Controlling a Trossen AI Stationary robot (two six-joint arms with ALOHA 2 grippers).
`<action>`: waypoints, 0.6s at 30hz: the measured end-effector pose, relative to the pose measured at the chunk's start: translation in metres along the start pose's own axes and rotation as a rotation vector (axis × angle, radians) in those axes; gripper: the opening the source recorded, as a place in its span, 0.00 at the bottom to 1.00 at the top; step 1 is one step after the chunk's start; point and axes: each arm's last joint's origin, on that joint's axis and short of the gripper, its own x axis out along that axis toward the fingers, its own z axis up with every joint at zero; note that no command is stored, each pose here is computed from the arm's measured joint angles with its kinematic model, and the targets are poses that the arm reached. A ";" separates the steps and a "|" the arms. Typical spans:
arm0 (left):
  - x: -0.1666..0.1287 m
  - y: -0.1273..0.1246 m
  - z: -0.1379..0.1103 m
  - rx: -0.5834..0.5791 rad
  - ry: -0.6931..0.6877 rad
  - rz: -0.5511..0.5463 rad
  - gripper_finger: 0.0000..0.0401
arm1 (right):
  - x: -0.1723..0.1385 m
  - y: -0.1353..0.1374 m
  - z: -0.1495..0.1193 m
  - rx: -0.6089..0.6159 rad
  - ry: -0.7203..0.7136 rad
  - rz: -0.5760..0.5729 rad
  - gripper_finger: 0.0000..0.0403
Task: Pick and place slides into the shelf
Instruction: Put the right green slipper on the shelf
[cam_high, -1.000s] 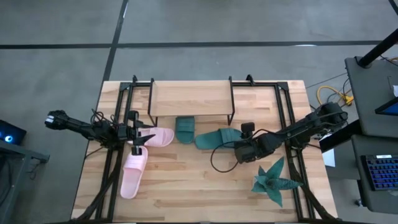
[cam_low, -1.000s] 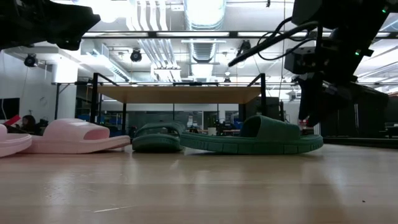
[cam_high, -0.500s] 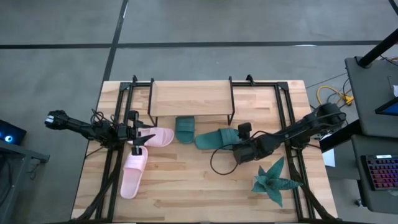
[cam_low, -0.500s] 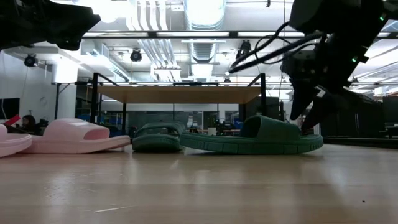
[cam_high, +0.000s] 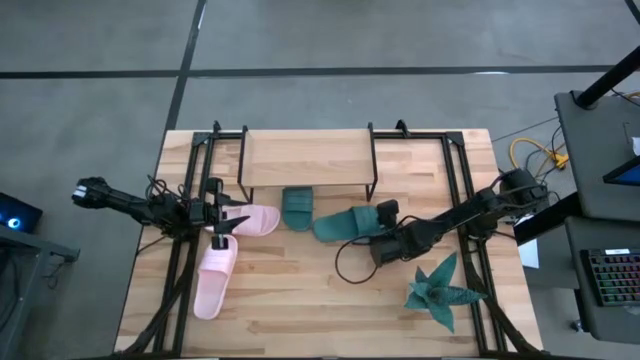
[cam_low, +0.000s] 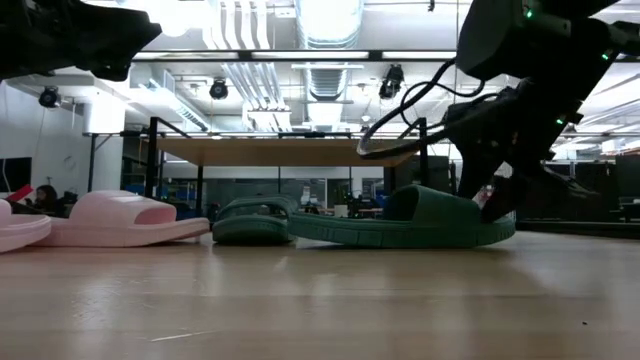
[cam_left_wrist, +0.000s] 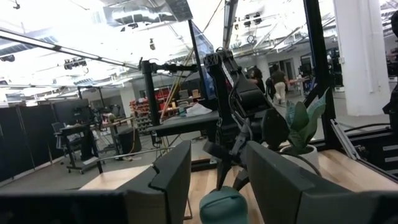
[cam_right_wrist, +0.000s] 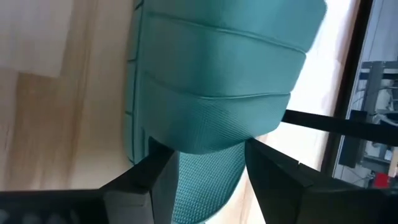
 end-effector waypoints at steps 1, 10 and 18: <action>0.000 0.000 0.000 0.000 0.000 0.000 0.35 | 0.000 0.000 0.000 0.007 -0.005 -0.002 0.43; 0.000 0.000 0.000 0.000 0.000 0.000 0.35 | -0.011 -0.009 0.003 0.071 -0.073 -0.001 0.38; 0.000 0.000 -0.001 0.002 0.007 -0.002 0.35 | -0.013 -0.009 0.005 0.089 -0.092 0.012 0.33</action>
